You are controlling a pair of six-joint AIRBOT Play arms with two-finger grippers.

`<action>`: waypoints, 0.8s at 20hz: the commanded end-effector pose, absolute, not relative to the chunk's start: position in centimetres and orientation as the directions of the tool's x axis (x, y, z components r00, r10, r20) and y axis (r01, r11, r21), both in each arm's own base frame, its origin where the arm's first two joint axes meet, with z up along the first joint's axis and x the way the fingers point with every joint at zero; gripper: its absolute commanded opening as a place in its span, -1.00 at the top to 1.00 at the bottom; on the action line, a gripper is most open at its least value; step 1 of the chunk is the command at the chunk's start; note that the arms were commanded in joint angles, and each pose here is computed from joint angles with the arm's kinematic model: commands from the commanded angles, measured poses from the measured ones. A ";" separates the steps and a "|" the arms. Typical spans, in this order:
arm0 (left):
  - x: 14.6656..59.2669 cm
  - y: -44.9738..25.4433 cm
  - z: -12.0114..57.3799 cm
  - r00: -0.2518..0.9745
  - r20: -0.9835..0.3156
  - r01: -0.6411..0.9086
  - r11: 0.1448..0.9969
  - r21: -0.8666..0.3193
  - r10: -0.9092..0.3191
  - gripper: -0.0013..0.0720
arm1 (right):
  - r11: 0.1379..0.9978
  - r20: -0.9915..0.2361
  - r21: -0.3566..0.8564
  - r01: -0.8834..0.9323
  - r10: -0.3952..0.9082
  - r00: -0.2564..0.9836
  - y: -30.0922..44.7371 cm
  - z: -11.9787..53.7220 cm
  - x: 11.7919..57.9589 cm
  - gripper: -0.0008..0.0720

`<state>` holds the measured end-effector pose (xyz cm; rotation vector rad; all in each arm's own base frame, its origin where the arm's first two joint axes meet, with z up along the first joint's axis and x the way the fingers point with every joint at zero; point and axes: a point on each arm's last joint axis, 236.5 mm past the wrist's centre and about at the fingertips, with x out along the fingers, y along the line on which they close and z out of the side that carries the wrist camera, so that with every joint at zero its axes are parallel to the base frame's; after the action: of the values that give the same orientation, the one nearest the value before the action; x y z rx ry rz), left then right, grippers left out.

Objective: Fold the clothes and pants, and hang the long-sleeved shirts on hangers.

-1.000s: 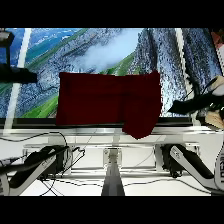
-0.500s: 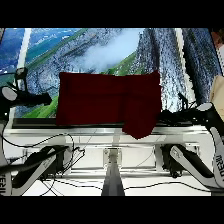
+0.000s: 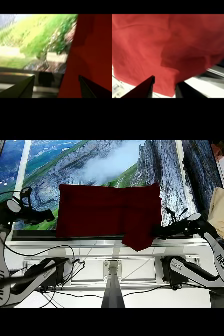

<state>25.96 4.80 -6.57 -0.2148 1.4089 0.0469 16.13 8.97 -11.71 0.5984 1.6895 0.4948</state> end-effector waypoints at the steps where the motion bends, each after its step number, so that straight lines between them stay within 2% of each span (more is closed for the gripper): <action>1: 23.7 5.6 -7.2 0.075 -0.989 -0.224 0.964 -0.142 -0.128 -0.68 | 0.781 -0.763 0.621 0.061 0.621 -0.177 9.5 -11.8 15.9 0.14; 3: 22.7 6.2 -7.5 0.048 -0.986 -0.250 0.954 -0.165 -0.158 -0.68 | 0.778 -0.762 0.627 0.044 0.624 -0.171 9.4 -11.1 16.6 0.14; 5: 22.4 5.3 -7.8 0.036 -0.968 -0.234 0.940 -0.249 -0.247 -0.67 | 0.776 -0.764 0.630 0.027 0.625 -0.161 9.3 -10.4 17.5 0.14; 9: 22.4 2.8 -9.8 -0.011 -0.916 -0.125 0.909 -0.398 -0.402 -0.67 | 0.779 -0.769 0.627 0.016 0.622 -0.147 9.1 -10.1 18.2 0.14; 10: 22.3 2.2 -10.6 -0.035 -0.898 -0.104 0.895 -0.433 -0.438 -0.55 | 0.779 -0.769 0.627 0.016 0.622 -0.148 9.1 -10.1 18.2 0.14; 13: 21.1 1.2 -12.9 -0.126 -0.854 -0.127 0.862 -0.491 -0.505 -0.50 | 0.778 -0.768 0.628 0.017 0.623 -0.148 9.1 -10.1 18.2 0.14; 16: 18.6 -0.4 -13.7 -0.254 -0.771 -0.129 0.811 -0.571 -0.584 -0.33 | 0.778 -0.768 0.628 0.017 0.623 -0.148 9.1 -10.1 18.2 0.14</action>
<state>20.19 -0.07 -11.93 -0.5600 1.7322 -0.3806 18.13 9.05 -10.18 0.5127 1.6518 0.5677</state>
